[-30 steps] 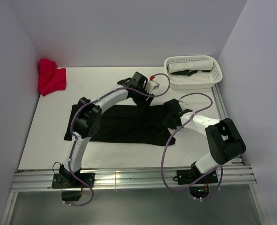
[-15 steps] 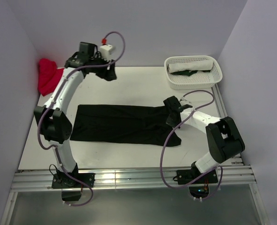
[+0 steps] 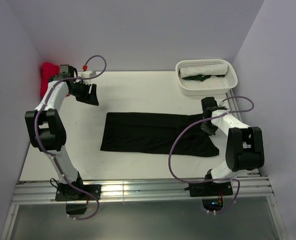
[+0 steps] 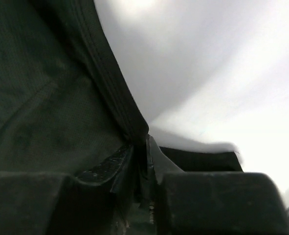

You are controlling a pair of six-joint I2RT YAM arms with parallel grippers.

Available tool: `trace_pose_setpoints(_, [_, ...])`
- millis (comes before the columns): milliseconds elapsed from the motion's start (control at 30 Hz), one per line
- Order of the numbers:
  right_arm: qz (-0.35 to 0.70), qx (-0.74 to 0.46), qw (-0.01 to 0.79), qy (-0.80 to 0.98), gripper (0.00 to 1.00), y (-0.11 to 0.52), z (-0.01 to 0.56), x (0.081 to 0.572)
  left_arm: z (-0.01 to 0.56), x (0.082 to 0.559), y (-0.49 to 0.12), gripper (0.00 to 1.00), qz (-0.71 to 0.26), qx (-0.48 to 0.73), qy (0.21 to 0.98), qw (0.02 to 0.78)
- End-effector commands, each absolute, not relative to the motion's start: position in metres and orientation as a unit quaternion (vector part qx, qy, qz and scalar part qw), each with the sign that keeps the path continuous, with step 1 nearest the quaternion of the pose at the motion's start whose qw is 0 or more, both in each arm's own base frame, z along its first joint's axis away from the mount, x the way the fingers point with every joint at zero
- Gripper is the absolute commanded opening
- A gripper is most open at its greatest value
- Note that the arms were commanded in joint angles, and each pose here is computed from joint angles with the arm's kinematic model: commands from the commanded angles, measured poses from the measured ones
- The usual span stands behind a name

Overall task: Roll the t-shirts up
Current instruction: Fold the tshirt, then roll the tshirt

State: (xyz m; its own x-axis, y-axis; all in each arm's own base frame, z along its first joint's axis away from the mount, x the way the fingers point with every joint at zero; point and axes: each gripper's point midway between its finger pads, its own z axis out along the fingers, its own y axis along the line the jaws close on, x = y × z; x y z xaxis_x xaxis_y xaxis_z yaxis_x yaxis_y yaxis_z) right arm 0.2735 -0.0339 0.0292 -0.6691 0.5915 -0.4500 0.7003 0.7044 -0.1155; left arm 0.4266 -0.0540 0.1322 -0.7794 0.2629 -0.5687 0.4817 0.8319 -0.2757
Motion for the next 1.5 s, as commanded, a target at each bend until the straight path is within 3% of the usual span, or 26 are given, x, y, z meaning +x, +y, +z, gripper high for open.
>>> trace_pose_setpoints(0, [-0.173,0.353,0.211,0.895,0.26,-0.066,0.054,0.289,0.122,0.421,-0.057,0.63,-0.232,0.22,0.912,0.255])
trace_pose_setpoints(33, [-0.177,0.357,0.21,0.893,0.36,-0.071,0.055,0.29,0.119,0.42,-0.057,0.63,-0.234,0.222,0.913,0.252])
trace_pose_setpoints(133, [-0.17,0.364,0.218,0.889,0.5,-0.069,0.064,0.293,0.105,0.416,-0.059,0.63,-0.246,0.222,0.914,0.234])
trace_pose_setpoints(200, [-0.152,0.376,0.24,0.882,0.55,-0.062,0.077,0.293,0.095,0.413,-0.065,0.63,-0.268,0.222,0.912,0.219])
trace_pose_setpoints(333, [-0.068,0.371,0.278,0.883,0.56,-0.017,0.092,0.293,0.084,0.412,-0.073,0.64,-0.306,0.213,0.908,0.191])
trace_pose_setpoints(600, [0.128,0.273,0.328,0.895,0.5,0.163,0.128,0.292,0.061,0.41,-0.093,0.63,-0.354,0.183,0.903,0.159])
trace_pose_setpoints(833, [0.133,0.2,0.32,0.917,0.49,0.268,0.137,0.289,0.045,0.42,-0.096,0.58,-0.3,0.151,0.927,0.166])
trace_pose_setpoints(1100, [0.133,0.182,0.321,0.92,0.49,0.293,0.133,0.289,0.069,0.434,-0.11,0.44,-0.256,0.179,0.925,0.216])
trace_pose_setpoints(1467, [0.14,0.181,0.322,0.919,0.49,0.293,0.13,0.286,0.071,0.421,-0.138,0.4,-0.257,0.221,0.916,0.213])
